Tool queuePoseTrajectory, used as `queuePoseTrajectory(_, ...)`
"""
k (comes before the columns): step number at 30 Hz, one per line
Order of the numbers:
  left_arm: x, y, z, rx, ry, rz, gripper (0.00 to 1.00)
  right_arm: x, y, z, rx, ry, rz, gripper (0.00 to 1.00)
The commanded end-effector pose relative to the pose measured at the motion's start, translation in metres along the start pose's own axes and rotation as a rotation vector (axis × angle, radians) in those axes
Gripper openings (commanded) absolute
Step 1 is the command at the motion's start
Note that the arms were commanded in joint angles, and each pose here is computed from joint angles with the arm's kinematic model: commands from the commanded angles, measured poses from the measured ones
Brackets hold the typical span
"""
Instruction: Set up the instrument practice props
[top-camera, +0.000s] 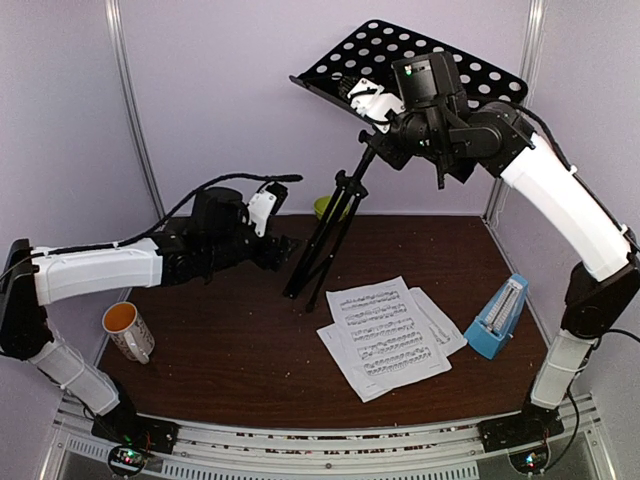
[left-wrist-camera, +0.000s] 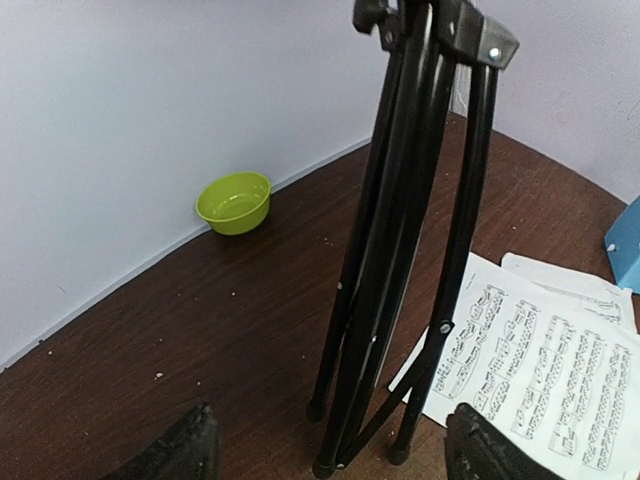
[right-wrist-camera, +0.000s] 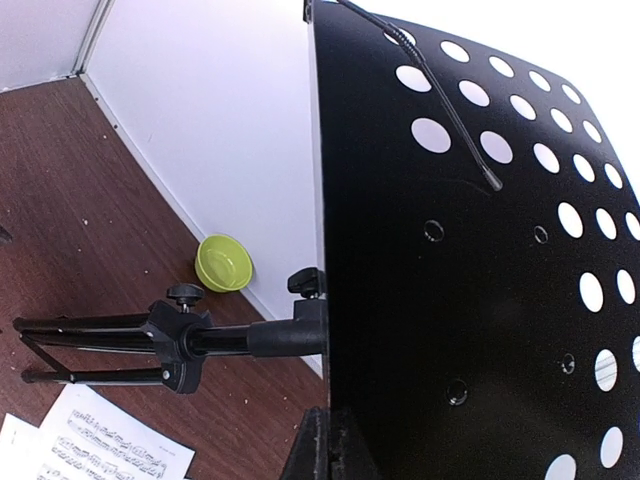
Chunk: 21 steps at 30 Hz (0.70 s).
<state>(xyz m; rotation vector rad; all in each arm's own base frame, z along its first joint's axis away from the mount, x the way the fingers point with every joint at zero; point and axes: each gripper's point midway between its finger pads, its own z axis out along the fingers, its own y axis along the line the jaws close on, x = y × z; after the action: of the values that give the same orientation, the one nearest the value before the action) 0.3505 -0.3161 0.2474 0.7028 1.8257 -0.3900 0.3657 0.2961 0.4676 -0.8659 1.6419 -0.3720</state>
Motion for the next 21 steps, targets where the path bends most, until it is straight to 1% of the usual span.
queuePoseTrajectory(1, -0.036, 0.002, 0.018, -0.090, -0.123, 0.031, 0.77, -0.067, -0.118, -0.081, 0.333, -0.279, 0.304, 0.00)
queuePoseTrajectory(6, -0.042, -0.007, 0.039, -0.107, -0.150, 0.036, 0.70, -0.072, -0.115, -0.086, 0.341, -0.286, 0.307, 0.00)
queuePoseTrajectory(11, -0.048, -0.005, 0.057, -0.200, -0.148, 0.082, 0.61, -0.078, -0.111, -0.093, 0.332, -0.301, 0.301, 0.00)
queuePoseTrajectory(15, -0.055, 0.005, 0.057, -0.273, -0.157, 0.111, 0.56, -0.079, -0.106, -0.094, 0.322, -0.300, 0.291, 0.00)
queuePoseTrajectory(21, -0.061, 0.007, 0.041, -0.278, -0.203, 0.119, 0.54, -0.078, -0.104, -0.093, 0.323, -0.293, 0.282, 0.00)
